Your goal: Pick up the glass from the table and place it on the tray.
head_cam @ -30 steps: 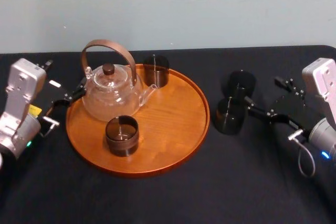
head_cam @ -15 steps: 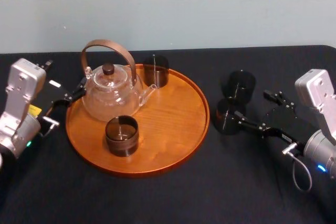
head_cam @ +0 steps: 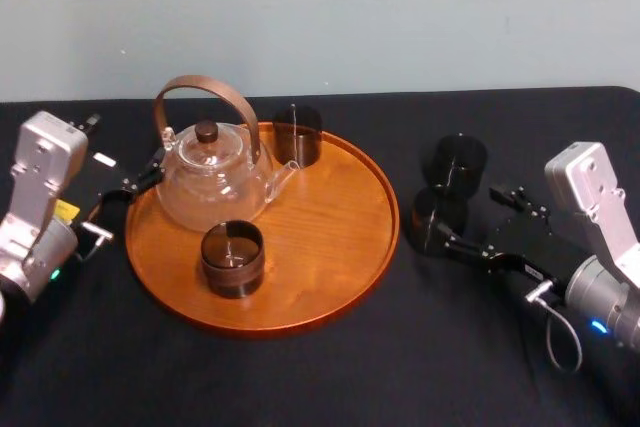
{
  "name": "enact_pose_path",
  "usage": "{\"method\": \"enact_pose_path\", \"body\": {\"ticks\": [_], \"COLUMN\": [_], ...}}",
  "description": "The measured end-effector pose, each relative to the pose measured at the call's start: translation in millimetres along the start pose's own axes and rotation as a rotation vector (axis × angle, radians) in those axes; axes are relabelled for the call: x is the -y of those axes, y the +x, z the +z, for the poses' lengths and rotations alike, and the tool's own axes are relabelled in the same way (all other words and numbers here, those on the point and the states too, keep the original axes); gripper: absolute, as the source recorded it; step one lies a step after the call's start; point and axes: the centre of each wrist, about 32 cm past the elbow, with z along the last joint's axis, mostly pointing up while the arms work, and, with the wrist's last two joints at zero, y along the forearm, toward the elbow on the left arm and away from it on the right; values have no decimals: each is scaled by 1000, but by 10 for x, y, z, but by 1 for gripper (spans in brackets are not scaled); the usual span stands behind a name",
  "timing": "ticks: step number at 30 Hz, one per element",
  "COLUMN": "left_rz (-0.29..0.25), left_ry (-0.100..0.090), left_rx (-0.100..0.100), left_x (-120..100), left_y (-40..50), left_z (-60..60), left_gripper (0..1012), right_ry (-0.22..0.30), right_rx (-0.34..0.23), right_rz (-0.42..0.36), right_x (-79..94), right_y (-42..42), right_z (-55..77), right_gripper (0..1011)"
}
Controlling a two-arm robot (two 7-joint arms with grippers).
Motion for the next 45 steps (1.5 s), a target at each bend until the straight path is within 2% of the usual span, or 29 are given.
{"method": "enact_pose_path", "body": {"ticks": [22,39,45], "left_rz": [0,0,0], "left_ry": [0,0,0], "left_rx": [0,0,0], "left_x": [0,0,0], "left_y": [0,0,0], "left_z": [0,0,0], "left_gripper": [1001,1001,1001], "right_ry": [-34,-52,-57], "right_rx": [-23,-36,-52], "right_rz": [28,20,16], "right_x": [-154,-193,-222], "right_y": [-31,2,37], "right_z": [-120,-173,-209], "right_gripper": [1002,1002,1002]}}
